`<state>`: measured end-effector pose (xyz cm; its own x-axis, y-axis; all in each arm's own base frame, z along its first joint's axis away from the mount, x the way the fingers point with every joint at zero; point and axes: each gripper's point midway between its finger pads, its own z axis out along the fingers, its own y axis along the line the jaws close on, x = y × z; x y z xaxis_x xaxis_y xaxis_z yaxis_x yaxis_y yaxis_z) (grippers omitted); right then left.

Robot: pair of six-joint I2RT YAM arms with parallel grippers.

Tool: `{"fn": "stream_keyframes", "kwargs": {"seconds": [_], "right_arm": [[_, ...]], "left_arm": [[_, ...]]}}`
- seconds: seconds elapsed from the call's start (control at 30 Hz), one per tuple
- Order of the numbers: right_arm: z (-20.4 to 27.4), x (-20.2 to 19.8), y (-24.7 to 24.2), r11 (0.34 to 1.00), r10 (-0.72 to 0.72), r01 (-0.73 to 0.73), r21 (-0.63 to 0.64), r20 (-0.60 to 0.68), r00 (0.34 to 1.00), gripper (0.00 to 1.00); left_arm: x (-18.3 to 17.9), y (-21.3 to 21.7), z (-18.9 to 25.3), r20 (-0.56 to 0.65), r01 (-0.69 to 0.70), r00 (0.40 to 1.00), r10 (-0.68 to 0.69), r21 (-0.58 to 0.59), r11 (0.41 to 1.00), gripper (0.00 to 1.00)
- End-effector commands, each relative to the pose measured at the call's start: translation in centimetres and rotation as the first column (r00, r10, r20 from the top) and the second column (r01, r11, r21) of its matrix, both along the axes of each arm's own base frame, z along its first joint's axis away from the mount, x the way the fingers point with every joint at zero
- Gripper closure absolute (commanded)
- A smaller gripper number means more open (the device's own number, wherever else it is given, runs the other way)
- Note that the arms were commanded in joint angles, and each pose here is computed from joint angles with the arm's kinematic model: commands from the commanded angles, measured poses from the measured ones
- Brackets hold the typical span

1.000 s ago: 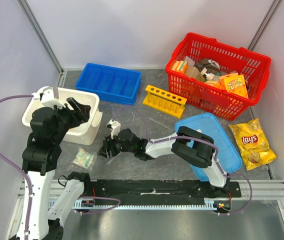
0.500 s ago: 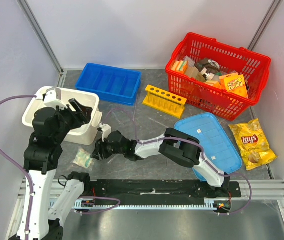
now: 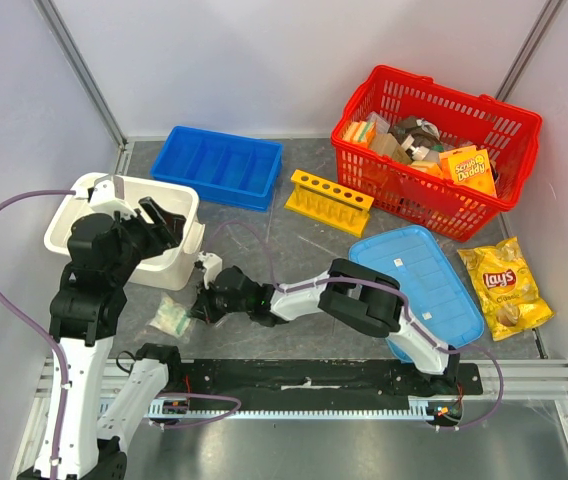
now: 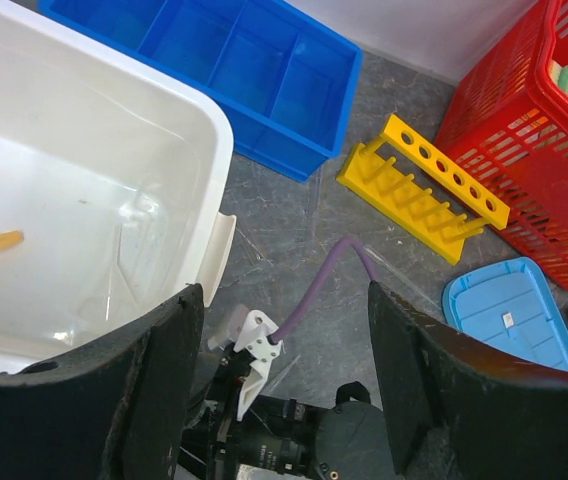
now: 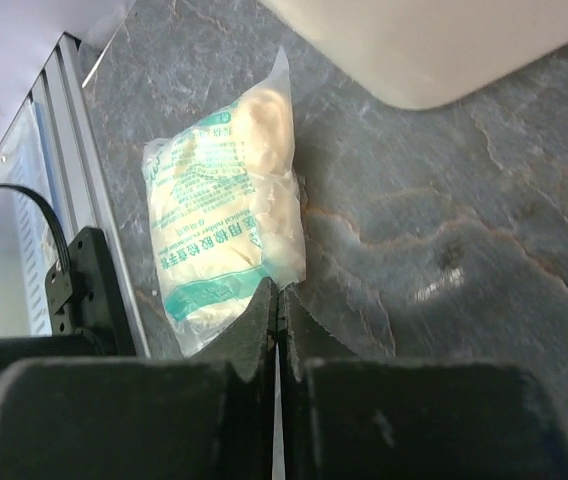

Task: Organize the chemistry lab equipment

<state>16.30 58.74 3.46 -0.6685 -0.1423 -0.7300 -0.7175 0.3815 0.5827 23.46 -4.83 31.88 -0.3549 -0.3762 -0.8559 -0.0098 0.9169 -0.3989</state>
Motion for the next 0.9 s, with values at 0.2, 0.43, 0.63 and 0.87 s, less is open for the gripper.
{"fn": "stream_keyframes", "kwargs": {"seconds": [0.2, 0.43, 0.63, 0.87], "right_arm": [[14.9, -1.4, -3.2, 0.978, 0.021, -0.049, 0.201, 0.141, 0.99, 1.0], [18.0, -2.3, -8.4, 0.997, 0.011, -0.023, 0.077, 0.152, 0.988, 1.0], [22.5, -1.0, -12.6, 0.988, -0.126, 0.103, 0.114, 0.224, 0.966, 1.0], [26.4, 3.8, -16.5, 0.93, -0.365, 0.337, 0.149, 0.251, 0.897, 1.0]], "left_arm": [[-0.4, -0.6, 2.1, 0.044, 0.05, 0.998, -0.05, 0.005, 0.999, 0.28], [-1.4, -2.6, 2.7, 0.009, 0.171, 0.985, -0.171, -0.015, 0.985, 0.28], [-2.4, -4.8, 2.0, -0.013, 0.305, 0.952, -0.306, -0.053, 0.951, 0.29], [-4.7, -8.5, 1.0, 0.019, 0.528, 0.847, -0.531, -0.145, 0.837, 0.32]]}}
